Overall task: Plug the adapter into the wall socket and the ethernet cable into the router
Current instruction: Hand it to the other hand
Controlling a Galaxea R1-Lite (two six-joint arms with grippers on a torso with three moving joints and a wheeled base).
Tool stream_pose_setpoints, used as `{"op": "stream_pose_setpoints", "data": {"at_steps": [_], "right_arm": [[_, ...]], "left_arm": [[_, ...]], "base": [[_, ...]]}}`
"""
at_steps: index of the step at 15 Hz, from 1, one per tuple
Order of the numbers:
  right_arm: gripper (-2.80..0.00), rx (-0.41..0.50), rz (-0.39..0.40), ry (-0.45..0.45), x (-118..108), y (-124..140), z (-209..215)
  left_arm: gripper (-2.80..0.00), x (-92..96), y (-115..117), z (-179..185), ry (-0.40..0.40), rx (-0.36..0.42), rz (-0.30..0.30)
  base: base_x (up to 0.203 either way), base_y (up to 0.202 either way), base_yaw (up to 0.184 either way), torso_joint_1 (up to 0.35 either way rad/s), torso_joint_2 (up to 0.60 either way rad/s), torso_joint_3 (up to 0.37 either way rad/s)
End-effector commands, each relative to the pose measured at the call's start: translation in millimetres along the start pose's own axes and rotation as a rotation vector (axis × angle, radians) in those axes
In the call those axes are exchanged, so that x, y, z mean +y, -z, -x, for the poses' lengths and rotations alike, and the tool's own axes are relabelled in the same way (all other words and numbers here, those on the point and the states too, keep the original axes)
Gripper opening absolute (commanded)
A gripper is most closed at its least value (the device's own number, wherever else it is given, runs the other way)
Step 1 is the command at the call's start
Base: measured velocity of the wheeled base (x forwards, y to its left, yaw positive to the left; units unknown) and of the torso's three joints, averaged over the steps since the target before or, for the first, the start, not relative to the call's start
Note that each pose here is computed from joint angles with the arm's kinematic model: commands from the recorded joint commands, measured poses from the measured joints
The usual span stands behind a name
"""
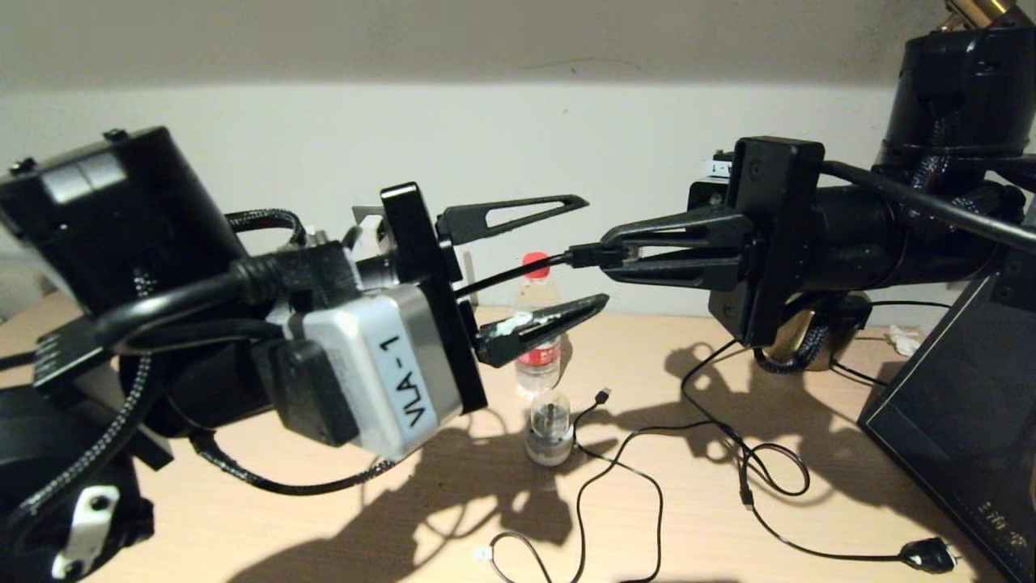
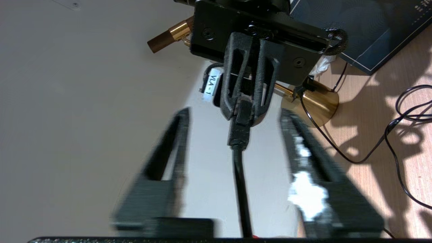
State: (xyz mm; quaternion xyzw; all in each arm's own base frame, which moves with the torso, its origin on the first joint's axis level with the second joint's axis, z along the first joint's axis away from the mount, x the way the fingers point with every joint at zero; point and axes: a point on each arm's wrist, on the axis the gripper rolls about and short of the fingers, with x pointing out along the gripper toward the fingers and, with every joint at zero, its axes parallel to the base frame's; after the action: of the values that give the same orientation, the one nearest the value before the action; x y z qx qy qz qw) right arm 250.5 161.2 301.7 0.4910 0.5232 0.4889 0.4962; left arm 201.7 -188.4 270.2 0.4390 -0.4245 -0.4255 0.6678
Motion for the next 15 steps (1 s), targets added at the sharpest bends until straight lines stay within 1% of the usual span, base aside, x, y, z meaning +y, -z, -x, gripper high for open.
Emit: {"op": "stream_pose_setpoints", "data": {"at_steps": [1, 2, 6, 13, 14, 15], "right_arm": [[-2.8, 0.01, -0.005, -0.002, 1.0, 2.6, 0.8], [-2.8, 0.011, -0.001, -0.004, 2.5, 5.0, 2.1], [-2.8, 0.039, 0.0, -0.006, 3.2, 10.7, 4.7], [-2.8, 0.039, 0.0, -0.005, 1.9, 8.9, 3.8], [-2.8, 0.037, 0.0, -0.005, 1.9, 8.9, 3.8], [-2.8, 0.038, 0.0, -0.005, 1.9, 8.9, 3.8]], "left_arm": [[0.0, 2.7, -0.5, -0.8, -0.01, -0.007, -0.014], [0.0, 5.0, -0.6, -1.9, -0.018, -0.01, -0.019], [0.0, 3.6, 1.8, -4.6, -0.019, -0.011, -0.02], [0.0, 4.2, 1.9, -1.2, -0.02, -0.005, -0.022], [-2.8, 4.2, 1.7, -0.9, -0.02, -0.005, -0.021], [-2.8, 5.0, 1.5, -1.1, -0.023, -0.006, -0.022]], "base": [[0.0, 0.0, 0.0, 0.0, 0.0, 0.0], [0.0, 0.0, 0.0, 0.0, 0.0, 0.0], [0.0, 0.0, 0.0, 0.0, 0.0, 0.0], [0.0, 0.0, 0.0, 0.0, 0.0, 0.0], [0.0, 0.0, 0.0, 0.0, 0.0, 0.0], [0.0, 0.0, 0.0, 0.0, 0.0, 0.0]]}}
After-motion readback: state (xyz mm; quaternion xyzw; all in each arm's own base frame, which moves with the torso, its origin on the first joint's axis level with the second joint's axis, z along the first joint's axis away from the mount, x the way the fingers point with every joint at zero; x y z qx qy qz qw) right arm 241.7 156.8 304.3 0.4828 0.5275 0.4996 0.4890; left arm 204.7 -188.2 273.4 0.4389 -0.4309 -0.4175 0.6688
